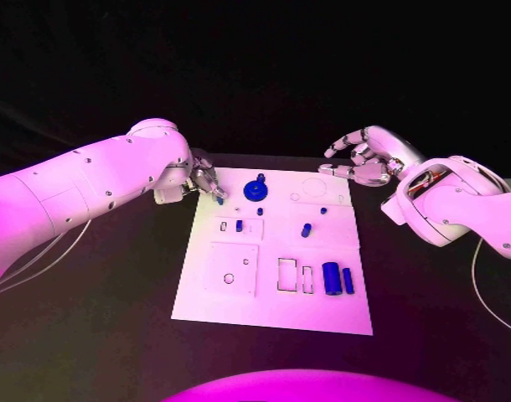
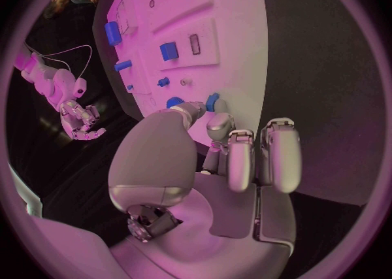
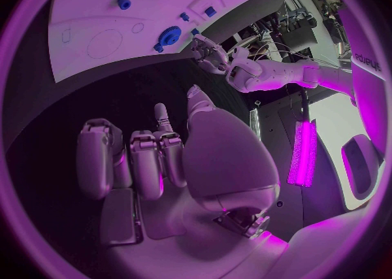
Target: Assemble the parts on the task board
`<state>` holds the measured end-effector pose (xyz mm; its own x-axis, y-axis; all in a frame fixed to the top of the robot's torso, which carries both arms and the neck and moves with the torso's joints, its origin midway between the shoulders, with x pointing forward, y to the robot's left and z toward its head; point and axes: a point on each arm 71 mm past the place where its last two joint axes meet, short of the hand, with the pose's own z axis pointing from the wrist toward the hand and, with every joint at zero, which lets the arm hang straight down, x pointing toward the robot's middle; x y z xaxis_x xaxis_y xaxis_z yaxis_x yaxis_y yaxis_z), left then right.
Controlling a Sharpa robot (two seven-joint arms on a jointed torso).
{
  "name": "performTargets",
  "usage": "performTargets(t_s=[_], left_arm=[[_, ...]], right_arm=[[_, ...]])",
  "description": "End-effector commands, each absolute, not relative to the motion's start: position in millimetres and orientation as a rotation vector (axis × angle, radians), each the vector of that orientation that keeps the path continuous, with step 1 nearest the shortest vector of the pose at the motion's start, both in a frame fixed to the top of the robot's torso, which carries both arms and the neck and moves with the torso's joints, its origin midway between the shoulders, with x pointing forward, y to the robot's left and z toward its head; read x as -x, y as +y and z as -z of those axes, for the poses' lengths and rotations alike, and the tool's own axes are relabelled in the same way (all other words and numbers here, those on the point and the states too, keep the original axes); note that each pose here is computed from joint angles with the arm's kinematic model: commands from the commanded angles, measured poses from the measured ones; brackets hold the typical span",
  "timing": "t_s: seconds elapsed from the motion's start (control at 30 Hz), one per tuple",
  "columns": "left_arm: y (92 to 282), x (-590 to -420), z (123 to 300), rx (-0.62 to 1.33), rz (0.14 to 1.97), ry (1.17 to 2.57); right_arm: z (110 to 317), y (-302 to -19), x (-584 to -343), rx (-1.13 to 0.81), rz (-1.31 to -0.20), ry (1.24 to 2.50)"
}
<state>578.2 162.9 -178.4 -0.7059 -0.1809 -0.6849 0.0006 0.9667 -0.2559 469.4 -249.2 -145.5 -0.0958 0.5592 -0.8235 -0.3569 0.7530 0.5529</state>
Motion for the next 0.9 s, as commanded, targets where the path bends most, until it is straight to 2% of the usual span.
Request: performTargets(t_s=[0.03, 0.53, 0.9], left_arm=[[160.2, -577.3, 178.9, 0.125, 0.332, 2.349], [164.5, -573.5, 176.1, 0.224, 0.439, 2.322], [169.7, -546.8, 167.7, 0.223, 0.544, 2.28]], right_arm=[[146.4, -248.3, -469.1, -0.165, -0.775, 1.49], [146.5, -249.4, -469.2, -0.166, -0.772, 1.491], [146.8, -251.7, -469.0, -0.169, -0.766, 1.495]])
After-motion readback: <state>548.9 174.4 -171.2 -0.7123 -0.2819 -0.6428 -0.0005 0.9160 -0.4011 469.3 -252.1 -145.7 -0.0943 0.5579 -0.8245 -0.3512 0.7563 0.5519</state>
